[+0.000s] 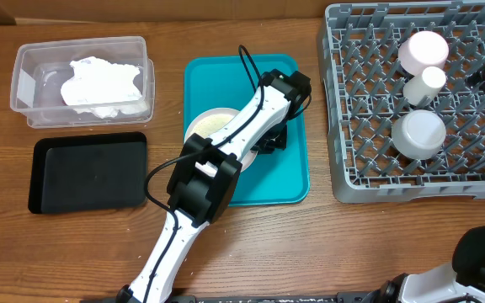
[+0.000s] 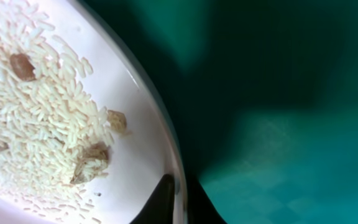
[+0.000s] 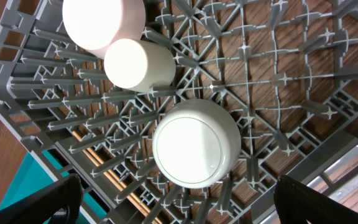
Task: Sort waste into correct bins and load items into the dishwasher
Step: 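Reach the left gripper to the tray and grasp the rice plate rim, then lift the plate with the left gripper and move it over the black tray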
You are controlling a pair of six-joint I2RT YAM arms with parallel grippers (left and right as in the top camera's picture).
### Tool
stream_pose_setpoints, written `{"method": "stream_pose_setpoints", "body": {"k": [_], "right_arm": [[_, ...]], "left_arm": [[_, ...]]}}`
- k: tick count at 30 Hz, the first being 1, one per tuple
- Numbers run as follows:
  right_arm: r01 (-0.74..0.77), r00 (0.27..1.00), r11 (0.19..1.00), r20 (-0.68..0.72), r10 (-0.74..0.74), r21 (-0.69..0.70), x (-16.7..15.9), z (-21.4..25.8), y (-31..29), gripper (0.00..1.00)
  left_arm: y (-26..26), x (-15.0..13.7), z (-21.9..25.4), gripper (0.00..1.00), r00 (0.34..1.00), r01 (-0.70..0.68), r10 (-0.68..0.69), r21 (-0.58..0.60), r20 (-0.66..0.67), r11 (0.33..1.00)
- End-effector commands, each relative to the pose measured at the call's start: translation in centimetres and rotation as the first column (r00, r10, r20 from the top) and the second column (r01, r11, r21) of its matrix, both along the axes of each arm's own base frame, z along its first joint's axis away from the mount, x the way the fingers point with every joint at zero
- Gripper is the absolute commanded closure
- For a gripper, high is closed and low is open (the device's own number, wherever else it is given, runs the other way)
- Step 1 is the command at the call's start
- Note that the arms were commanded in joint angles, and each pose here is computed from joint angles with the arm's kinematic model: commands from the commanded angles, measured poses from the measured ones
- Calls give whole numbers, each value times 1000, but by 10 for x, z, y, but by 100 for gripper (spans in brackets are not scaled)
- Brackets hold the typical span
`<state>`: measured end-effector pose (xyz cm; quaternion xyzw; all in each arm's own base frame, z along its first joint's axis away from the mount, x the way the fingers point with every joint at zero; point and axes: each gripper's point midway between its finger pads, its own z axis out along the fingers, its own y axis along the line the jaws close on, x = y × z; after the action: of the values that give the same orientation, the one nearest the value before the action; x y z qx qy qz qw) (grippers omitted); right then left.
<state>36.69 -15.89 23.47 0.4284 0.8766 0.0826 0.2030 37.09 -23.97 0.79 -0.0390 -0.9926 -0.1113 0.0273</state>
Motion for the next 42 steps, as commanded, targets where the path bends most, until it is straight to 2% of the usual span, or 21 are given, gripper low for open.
{"method": "stream_pose_setpoints", "body": {"k": [1,7,13,25,35,42], "right_arm": [[4,1000,1000,22,-4,-4,0,7,0,0],[4,1000,1000,22,-4,-4,0,7,0,0],[4,1000,1000,22,-4,-4,0,7,0,0],[4,1000,1000,22,-4,-4,0,7,0,0],[4,1000,1000,22,-4,-4,0,7,0,0],[4,1000,1000,22,-4,-4,0,7,0,0]], "left_arm": [[9,-3,-10,96,1000,1,0,32,-21,999],[11,-4,-6,96,1000,3,-1,44,-28,999],[28,4,24,96,999,-15,10,154,37,988],[42,10,62,96,997,-14,-6,230,82,973],[55,19,85,96,988,-101,77,181,135,978],[100,36,120,96,955,-251,233,83,181,964]]}}
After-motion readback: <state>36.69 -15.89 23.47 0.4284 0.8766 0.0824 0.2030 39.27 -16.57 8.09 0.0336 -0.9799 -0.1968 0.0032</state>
